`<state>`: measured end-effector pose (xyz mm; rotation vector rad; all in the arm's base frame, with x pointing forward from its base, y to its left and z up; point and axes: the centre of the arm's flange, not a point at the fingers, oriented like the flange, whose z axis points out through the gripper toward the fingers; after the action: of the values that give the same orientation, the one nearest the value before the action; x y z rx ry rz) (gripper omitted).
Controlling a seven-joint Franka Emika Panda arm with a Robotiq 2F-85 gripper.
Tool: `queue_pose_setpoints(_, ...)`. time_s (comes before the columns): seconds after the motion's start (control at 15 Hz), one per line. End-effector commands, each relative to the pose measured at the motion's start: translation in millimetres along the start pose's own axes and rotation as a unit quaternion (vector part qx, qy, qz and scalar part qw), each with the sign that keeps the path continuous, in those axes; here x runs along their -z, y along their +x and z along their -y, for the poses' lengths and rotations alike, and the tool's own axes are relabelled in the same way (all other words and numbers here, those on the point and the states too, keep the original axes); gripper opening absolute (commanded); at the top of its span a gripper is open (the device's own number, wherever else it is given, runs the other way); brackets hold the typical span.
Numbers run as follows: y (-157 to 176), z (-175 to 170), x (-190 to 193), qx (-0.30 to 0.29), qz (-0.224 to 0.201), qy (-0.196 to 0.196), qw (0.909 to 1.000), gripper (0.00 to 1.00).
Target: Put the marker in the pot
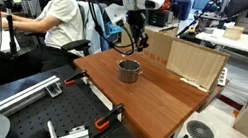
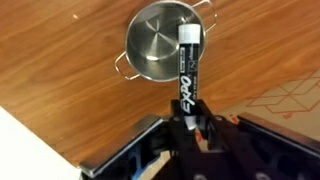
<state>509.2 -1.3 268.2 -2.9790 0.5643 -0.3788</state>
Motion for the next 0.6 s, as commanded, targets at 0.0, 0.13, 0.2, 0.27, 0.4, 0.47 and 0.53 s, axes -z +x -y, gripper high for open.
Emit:
queue_pose_setpoints(0.0, 14.8, 7.9, -17.5, 0.002, 0.02, -0.01, 0.9997, 0.05)
queue_pose_setpoints(0.13, 16.0, 12.0, -27.4, 0.006, 0.019, -0.02, 0.9996, 0.05)
queue_pose_setpoints(0.2, 15.6, 13.2, -31.4, 0.006, 0.013, -0.023, 0.9996, 0.05)
queue_pose_setpoints(0.27, 13.3, 14.5, -35.0, 0.007, 0.004, -0.028, 0.9996, 0.05)
queue_pose_setpoints(0.4, 7.0, 16.6, -41.3, 0.017, -0.013, -0.035, 0.9992, 0.05)
queue_pose_setpoints(0.47, 3.8, 18.1, -43.8, 0.022, -0.023, -0.038, 0.9988, 0.05)
queue_pose_setpoints(0.53, 0.1, 19.7, -46.4, 0.027, -0.036, -0.041, 0.9982, 0.05)
